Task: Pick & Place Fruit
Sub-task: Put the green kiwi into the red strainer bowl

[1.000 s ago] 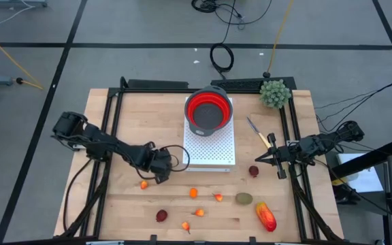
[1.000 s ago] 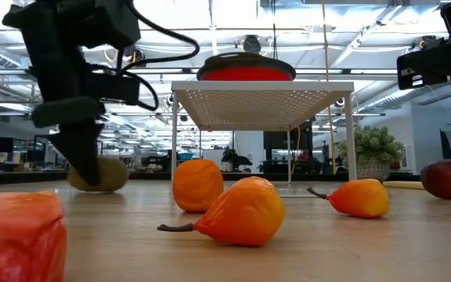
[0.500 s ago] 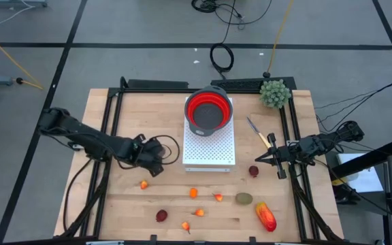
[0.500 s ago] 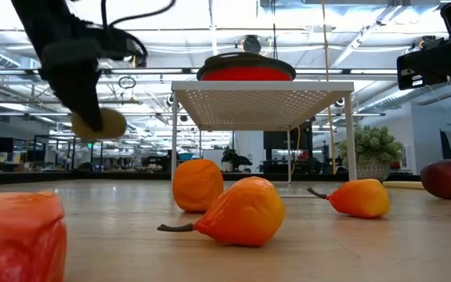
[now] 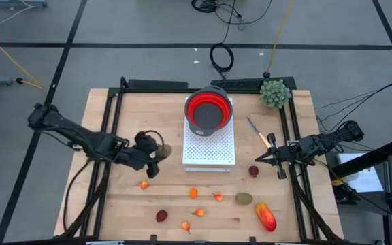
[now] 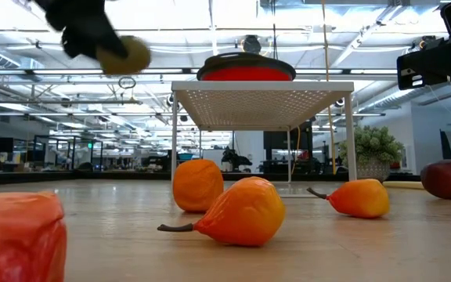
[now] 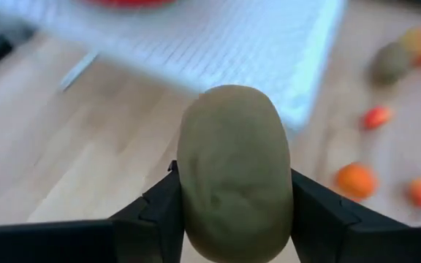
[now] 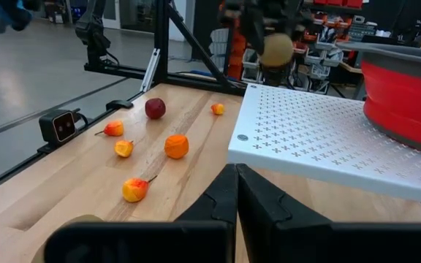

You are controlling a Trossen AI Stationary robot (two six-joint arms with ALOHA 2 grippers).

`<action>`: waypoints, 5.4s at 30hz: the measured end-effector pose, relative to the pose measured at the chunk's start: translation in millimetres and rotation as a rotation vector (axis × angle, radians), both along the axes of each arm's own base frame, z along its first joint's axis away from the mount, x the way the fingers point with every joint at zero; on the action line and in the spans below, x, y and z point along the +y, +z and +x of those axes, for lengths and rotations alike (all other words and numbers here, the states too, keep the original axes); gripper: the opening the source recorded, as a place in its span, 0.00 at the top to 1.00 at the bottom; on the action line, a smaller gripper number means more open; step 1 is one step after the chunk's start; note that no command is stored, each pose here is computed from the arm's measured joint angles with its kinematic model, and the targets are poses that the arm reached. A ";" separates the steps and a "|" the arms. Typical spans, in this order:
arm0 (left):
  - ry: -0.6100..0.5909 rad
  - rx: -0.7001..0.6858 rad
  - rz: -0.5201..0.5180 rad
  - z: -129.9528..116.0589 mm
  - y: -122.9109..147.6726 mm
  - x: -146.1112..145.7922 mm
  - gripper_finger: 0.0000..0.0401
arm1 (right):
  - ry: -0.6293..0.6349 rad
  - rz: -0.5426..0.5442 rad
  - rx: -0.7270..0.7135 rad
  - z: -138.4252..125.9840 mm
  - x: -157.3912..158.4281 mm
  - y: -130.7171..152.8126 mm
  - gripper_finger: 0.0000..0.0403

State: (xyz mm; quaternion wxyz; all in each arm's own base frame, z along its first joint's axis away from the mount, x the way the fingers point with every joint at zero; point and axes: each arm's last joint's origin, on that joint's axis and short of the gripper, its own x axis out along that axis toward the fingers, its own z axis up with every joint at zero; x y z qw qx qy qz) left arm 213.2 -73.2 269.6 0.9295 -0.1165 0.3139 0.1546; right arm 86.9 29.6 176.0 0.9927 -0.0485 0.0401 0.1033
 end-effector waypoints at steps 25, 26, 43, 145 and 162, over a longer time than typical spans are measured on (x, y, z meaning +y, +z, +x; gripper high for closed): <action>-0.808 -0.643 0.261 13.2 60.9 -43.6 0.56 | 0.000 0.000 0.000 0.0 0.0 0.0 1.00; -0.811 -0.643 0.261 13.2 60.8 -43.6 0.56 | 0.000 0.000 0.000 0.0 0.0 0.0 1.00; 0.046 -0.658 -0.080 22.0 61.2 -11.1 0.53 | 0.000 0.000 0.000 0.0 0.0 0.1 1.00; 0.166 0.133 0.144 179.8 39.7 146.0 0.50 | 0.001 -0.001 0.014 -0.2 0.0 -1.0 1.00; 0.108 0.147 0.113 181.2 35.3 148.6 0.50 | 0.000 0.001 0.016 -0.2 0.0 -1.3 1.00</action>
